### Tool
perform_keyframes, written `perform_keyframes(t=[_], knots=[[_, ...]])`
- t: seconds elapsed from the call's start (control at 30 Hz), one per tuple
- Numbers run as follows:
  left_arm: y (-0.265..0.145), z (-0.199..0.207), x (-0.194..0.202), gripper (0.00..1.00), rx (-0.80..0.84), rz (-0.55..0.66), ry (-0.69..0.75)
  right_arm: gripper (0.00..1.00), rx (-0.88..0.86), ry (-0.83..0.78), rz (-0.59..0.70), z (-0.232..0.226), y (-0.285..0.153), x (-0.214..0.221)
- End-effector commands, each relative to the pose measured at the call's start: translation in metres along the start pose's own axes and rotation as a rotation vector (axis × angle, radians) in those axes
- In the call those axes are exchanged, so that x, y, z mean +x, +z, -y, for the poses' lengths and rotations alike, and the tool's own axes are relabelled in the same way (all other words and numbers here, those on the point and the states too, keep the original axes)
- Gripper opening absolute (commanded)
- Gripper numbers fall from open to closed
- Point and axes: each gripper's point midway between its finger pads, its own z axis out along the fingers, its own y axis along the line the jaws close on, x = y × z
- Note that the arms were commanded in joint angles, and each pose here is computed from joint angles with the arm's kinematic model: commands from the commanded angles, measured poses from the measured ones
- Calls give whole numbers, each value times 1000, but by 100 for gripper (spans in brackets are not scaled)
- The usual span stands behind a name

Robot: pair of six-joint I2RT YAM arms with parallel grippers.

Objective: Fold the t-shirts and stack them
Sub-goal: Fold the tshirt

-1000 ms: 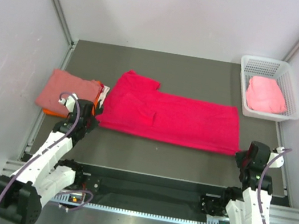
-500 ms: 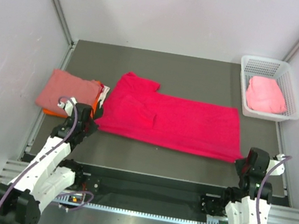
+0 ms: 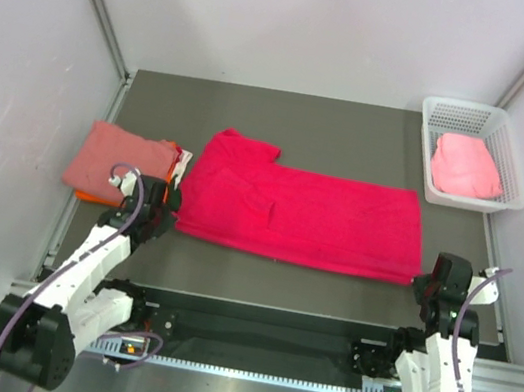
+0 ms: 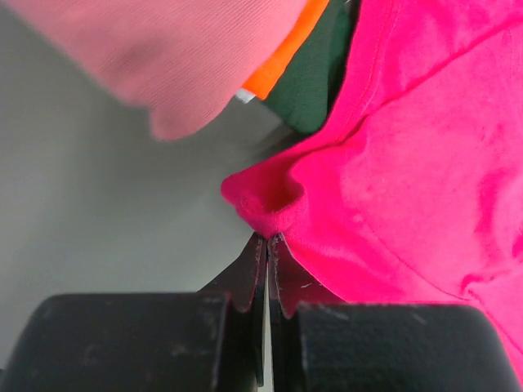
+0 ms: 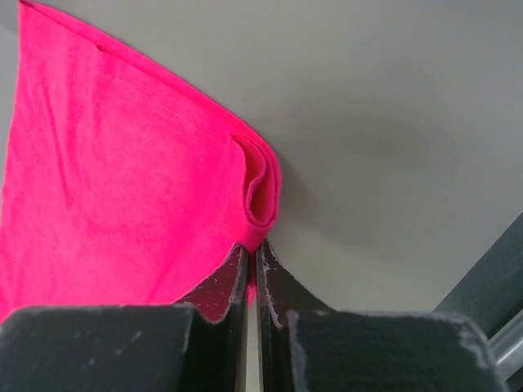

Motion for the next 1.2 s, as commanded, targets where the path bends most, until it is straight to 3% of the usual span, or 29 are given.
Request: perform_keyframes(t=[0.0, 0.27, 0.43, 0.67, 0.7, 0.73, 0.77, 0.8, 0.83, 0.87, 0.93, 1.03, 1.17], knots=[[-6, 39, -36, 0, 88, 82, -27, 0, -39, 41, 103, -26, -7, -34], [-4, 53, -48, 0, 85, 84, -27, 0, -30, 44, 106, -31, 2, -36], [-14, 31, -35, 0, 93, 107, -49, 0, 32, 71, 149, -13, -5, -41], [-29, 5, -17, 0, 103, 107, -58, 0, -41, 87, 156, -9, -26, -39], [-28, 2, -13, 0, 102, 97, -52, 6, -49, 81, 153, -9, -27, -39], [-29, 5, -10, 7, 122, 84, -47, 19, -43, 73, 143, -8, -28, -37], [-29, 5, -8, 24, 126, 80, -39, 31, -43, 56, 142, -8, -29, -37], [-30, 2, -8, 60, 113, 75, -40, 48, -37, 48, 138, -7, -30, -37], [-30, 0, -8, 71, 100, 78, -39, 54, -39, 41, 144, -9, -31, -39], [-35, 4, -16, 76, 106, 98, -34, 62, -51, 12, 161, -14, -34, -46], [-40, 8, -25, 87, 109, 121, -9, 67, -73, -6, 187, -23, -39, -56], [-55, 37, -47, 88, 186, 151, 50, 66, -202, -120, 232, -64, -46, -76], [-75, 100, -77, 89, 362, 159, 126, 63, -374, -364, 180, -123, -46, -79]])
